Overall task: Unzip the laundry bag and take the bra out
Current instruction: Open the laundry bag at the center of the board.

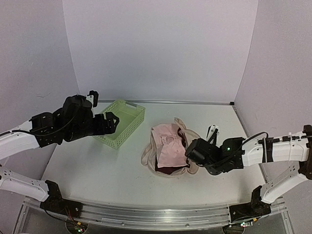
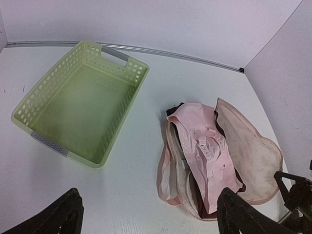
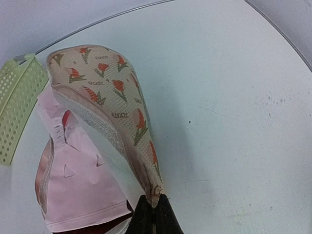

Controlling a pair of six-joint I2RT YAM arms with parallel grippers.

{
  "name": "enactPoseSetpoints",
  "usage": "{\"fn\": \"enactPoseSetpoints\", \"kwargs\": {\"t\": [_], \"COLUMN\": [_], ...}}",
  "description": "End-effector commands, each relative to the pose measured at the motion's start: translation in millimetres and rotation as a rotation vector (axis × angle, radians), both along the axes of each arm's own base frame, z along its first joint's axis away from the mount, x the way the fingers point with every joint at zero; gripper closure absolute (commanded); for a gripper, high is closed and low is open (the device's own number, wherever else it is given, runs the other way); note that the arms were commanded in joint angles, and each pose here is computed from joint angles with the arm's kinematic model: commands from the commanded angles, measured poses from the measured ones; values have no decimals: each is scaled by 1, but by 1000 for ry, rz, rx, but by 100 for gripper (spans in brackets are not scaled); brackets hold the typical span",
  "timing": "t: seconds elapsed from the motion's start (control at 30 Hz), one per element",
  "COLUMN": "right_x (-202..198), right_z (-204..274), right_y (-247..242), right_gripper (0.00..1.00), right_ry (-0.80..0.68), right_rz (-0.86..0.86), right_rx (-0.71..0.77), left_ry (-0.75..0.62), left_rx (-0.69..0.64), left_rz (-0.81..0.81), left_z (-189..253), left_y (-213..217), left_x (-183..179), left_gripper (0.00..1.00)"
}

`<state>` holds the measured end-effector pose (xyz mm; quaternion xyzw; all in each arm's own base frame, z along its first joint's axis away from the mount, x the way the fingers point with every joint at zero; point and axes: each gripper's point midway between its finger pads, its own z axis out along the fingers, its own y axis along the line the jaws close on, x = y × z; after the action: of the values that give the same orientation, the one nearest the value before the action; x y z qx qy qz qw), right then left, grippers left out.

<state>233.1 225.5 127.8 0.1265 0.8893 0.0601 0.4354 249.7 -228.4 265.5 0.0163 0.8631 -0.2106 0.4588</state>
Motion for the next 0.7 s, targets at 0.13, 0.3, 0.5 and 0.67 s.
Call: {"fn": "enactPoseSetpoints", "kwargs": {"t": [0.13, 0.3, 0.5, 0.67], "right_x": [3, -3, -7, -8], "right_z": [-4, -32, -37, -28], "right_y": [-41, -72, -89, -98], "right_gripper": [93, 83, 60, 49], "right_ry": [-57, -25, -26, -52], "right_rz": [-185, -256, -275, -264], "right_rx": [124, 102, 94, 99], "left_ry": [-44, -32, -34, -38], "left_rx": [-55, -37, -31, -20], "left_rz": [-1, -7, -9, -3], "left_z": [26, 21, 23, 22], "left_y": [-10, -16, -21, -21], "left_x": [9, 12, 16, 19], "left_gripper": [5, 5, 5, 5]}}
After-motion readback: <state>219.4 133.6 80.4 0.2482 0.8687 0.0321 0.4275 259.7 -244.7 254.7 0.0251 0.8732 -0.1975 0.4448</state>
